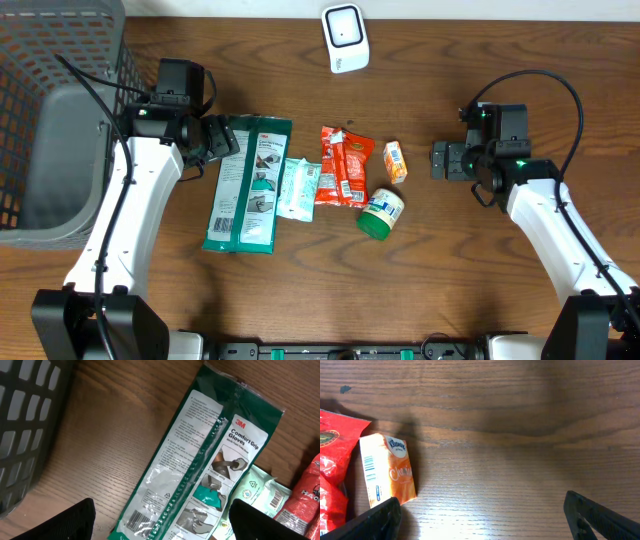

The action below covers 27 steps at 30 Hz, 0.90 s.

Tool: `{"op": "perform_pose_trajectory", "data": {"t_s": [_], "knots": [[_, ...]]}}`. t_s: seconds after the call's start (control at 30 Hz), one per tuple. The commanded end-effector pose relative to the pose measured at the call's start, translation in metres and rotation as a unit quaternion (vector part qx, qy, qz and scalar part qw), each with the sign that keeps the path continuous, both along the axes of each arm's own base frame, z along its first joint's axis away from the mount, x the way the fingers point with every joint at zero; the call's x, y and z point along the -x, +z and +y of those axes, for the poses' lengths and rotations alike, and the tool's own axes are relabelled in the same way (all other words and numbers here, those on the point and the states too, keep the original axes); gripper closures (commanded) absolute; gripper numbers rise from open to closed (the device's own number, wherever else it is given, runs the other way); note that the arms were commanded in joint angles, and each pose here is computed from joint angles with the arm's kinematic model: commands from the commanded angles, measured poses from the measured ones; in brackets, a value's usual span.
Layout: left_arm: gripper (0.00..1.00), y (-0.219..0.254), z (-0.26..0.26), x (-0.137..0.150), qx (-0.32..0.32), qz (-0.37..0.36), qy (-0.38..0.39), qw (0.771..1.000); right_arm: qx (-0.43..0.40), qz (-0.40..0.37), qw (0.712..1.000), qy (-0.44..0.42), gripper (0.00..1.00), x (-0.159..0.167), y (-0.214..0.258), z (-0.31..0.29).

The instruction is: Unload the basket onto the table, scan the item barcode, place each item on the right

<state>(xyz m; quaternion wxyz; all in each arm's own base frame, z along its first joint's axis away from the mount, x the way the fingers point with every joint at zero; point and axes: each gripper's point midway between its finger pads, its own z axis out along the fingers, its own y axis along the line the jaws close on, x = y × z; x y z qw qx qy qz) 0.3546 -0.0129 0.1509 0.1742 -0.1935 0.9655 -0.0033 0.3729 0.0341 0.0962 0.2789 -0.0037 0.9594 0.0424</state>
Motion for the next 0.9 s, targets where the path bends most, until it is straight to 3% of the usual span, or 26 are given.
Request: {"op": "perform_pose_trajectory", "data": {"t_s": [0.0,0.2,0.43,0.57,0.63,0.7,0.73,0.87], "knots": [[0.14,0.007,0.003,-0.002,-0.006,-0.008,0.002,1.000,-0.005,-0.012,1.000,-0.002,0.01,-0.005,0.007,0.000],[0.14,0.007,0.003,-0.002,-0.007,-0.008,0.002,1.000,-0.015,-0.018,1.000,0.004,0.01,-0.007,0.009,0.004],[0.14,0.007,0.003,-0.002,-0.007,-0.008,0.002,1.000,-0.160,0.022,0.985,0.067,0.01,0.013,0.013,0.056],[0.14,0.007,0.003,-0.002,-0.006,-0.008,0.002,1.000,-0.160,0.016,0.985,0.067,0.04,0.011,0.015,0.056],[0.14,0.007,0.003,-0.002,-0.007,-0.008,0.002,1.000,-0.174,0.015,0.983,0.046,0.47,0.008,0.017,0.056],[0.14,0.007,0.003,-0.002,-0.006,-0.008,0.001,1.000,-0.190,0.019,0.981,0.012,0.82,0.006,0.024,0.054],[0.14,0.007,0.003,-0.002,-0.007,-0.008,0.002,1.000,-0.192,0.022,0.981,-0.007,0.93,0.006,0.028,0.052],[0.14,0.007,0.003,-0.002,-0.006,-0.008,0.002,1.000,-0.190,0.037,0.980,-0.050,0.96,0.008,0.060,0.048]]}}
